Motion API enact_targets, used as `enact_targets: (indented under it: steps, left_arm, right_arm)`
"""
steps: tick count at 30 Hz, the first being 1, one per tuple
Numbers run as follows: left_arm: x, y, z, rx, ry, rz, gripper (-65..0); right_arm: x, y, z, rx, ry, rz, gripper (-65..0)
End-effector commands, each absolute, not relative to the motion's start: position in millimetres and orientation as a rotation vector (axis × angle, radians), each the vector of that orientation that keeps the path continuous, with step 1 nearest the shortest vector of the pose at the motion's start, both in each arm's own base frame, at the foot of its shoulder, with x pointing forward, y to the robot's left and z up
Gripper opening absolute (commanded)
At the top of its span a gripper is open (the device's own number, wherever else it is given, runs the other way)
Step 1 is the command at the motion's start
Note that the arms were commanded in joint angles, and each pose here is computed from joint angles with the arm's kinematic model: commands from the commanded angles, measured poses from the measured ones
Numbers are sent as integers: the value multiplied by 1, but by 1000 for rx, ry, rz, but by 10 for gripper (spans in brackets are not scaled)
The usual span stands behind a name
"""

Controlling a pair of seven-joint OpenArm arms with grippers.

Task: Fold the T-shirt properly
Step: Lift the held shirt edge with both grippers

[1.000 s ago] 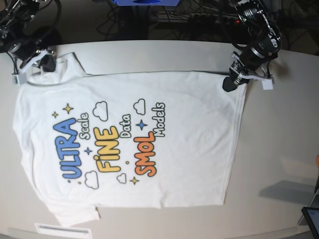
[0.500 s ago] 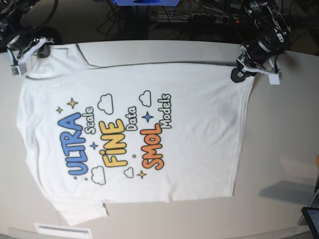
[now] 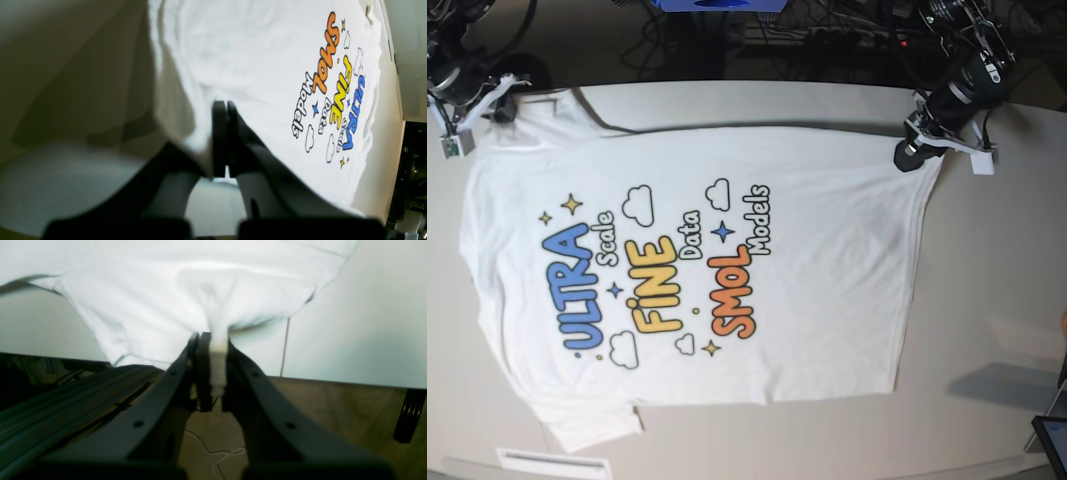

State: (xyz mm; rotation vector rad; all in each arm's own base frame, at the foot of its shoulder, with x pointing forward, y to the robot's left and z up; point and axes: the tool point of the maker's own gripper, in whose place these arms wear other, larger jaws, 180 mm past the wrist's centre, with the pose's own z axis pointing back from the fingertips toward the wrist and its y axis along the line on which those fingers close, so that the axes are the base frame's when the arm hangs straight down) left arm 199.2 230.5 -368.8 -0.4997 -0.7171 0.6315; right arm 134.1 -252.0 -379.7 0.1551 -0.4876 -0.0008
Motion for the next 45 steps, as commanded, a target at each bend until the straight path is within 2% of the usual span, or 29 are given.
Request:
enact_targets:
  steps: [1,11,18,34,45]
  left_arm:
    - [204,235,-358,-491,-756,610,-650]
    - [203,230,-359,-500,-716,568,-650]
    - [210,230,-338,-481,-776,524,-650]
    - [219,228,-333,-499,-793,551,-650]
    - [232,221,-326,-537,-830,563,-650]
  right_arm:
    - [139,-255,-372,140,-515,15,-650]
    - [147,-266,-360,99,-541,53,-650]
    - [161,-271,-352,81,-569,70,-650]
    - [186,-278,-337,56,-623,91,-649]
    - [213,-263,-329,78,-659,178,-649]
